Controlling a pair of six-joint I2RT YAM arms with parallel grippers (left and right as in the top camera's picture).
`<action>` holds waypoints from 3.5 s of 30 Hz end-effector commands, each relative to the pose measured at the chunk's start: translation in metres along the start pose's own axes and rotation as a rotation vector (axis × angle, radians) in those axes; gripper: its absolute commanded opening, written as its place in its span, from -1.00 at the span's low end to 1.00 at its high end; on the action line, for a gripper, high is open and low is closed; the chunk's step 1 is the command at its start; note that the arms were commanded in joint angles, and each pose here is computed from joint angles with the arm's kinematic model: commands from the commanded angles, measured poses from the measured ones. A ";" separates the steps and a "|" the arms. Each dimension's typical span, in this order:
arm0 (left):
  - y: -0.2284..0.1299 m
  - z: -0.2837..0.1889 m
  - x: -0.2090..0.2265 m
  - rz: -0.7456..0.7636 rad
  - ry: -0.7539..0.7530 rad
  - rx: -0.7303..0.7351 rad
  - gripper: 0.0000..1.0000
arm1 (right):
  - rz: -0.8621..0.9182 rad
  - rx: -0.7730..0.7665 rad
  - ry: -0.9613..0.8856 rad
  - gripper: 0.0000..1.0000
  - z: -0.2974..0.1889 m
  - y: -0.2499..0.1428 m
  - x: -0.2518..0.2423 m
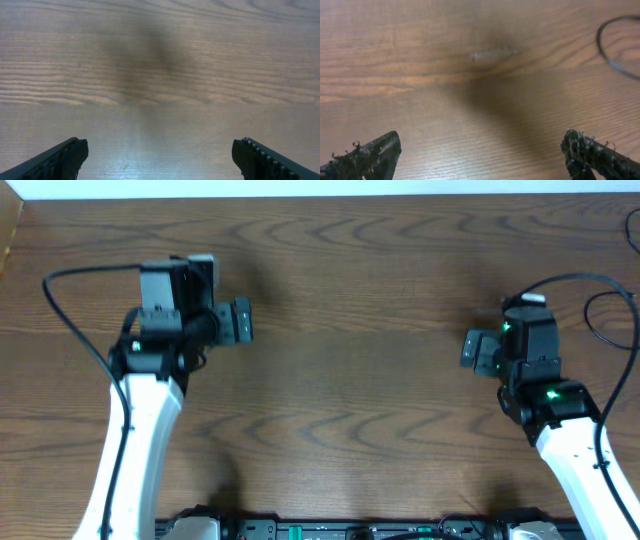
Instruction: Untangle cables
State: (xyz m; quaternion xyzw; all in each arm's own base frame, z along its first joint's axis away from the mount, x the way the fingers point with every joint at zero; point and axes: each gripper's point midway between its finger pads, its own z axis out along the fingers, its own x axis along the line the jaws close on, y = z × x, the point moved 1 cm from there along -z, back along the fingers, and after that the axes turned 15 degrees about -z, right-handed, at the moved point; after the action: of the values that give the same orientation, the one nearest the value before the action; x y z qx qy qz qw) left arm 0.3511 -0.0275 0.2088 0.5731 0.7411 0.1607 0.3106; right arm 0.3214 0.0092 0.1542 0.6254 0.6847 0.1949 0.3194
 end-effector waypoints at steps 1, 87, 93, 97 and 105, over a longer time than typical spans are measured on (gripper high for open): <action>-0.024 -0.006 0.004 0.044 0.017 -0.012 0.96 | -0.003 -0.023 0.046 0.98 0.003 0.002 -0.001; -0.074 -0.039 0.021 0.076 0.007 -0.148 0.96 | -0.328 -0.581 0.003 0.99 -0.073 0.060 -0.013; -0.074 -0.039 0.021 0.076 0.007 -0.148 0.96 | -0.164 -0.542 -0.017 0.98 -0.066 0.053 -0.024; -0.074 -0.039 0.021 0.076 0.007 -0.148 0.96 | -0.163 -0.537 -0.021 0.98 -0.066 0.052 -0.025; -0.074 -0.039 0.021 0.076 0.007 -0.148 0.96 | -0.173 -0.450 0.001 0.99 -0.055 0.034 -0.021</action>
State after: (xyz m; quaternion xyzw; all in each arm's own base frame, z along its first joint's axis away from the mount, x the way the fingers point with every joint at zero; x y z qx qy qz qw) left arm 0.2676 -0.0254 0.1873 0.5748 0.7076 0.2236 0.3449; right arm 0.3125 0.0039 0.2310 0.4620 0.6713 0.3258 0.4793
